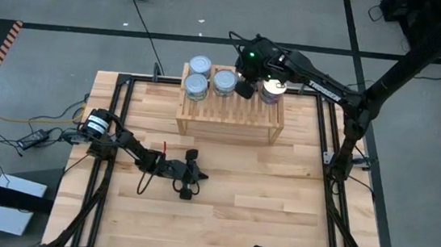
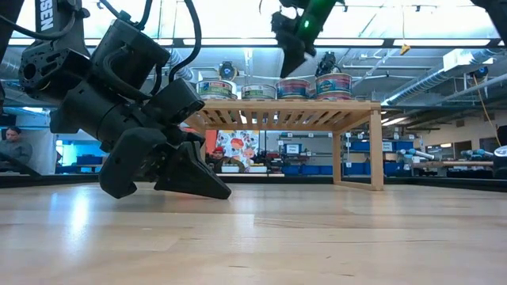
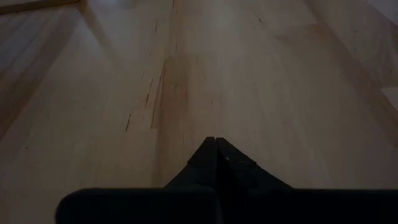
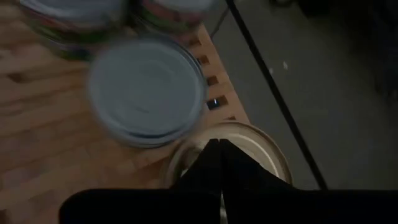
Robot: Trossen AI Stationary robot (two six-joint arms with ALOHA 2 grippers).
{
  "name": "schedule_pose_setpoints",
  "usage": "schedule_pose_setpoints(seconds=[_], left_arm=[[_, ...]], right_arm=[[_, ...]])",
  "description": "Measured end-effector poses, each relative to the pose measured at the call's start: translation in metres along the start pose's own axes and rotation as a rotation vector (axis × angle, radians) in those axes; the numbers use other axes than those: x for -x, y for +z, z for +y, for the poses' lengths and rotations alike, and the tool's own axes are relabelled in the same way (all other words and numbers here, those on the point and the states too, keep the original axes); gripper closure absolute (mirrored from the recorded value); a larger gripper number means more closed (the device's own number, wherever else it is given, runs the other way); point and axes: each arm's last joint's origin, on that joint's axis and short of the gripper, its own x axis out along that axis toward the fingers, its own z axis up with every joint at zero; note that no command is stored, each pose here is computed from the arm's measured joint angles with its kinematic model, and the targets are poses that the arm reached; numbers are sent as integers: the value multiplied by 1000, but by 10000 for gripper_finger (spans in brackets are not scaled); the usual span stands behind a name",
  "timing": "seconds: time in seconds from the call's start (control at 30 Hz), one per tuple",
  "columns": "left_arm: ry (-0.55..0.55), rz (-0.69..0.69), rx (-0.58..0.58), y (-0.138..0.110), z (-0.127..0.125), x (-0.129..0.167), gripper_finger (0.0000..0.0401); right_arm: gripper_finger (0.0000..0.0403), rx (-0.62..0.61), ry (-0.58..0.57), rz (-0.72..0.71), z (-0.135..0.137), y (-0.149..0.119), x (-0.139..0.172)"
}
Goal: Stack canned seafood by type on shelf
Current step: Return to Home Position
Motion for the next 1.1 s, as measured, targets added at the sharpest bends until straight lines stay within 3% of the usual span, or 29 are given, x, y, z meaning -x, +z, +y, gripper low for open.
schedule_pose_setpoints(seconds=[0.17,0.33,0.47,0.6,0.7,0.83,1.1], left_arm=[[-36,-17,-7,1,-4,1,397],[-69,-55,-34,9,-11,10,397],[-78,-111,-24,20,-11,20,397],[-74,-139,-18,24,-10,22,397],[-74,-148,-15,24,-10,22,397],[-71,-156,-12,25,-10,22,397],[-71,-164,-10,26,-9,22,397]], right_arm=[[400,31,5,-76,11,3,33],[401,65,63,-111,35,-2,38],[401,73,90,-144,54,-12,23],[402,88,9,-166,68,-20,-1],[402,69,-85,-244,69,-17,-9],[402,28,-128,-342,62,-9,-9],[402,-45,-63,-288,51,-13,-28]])
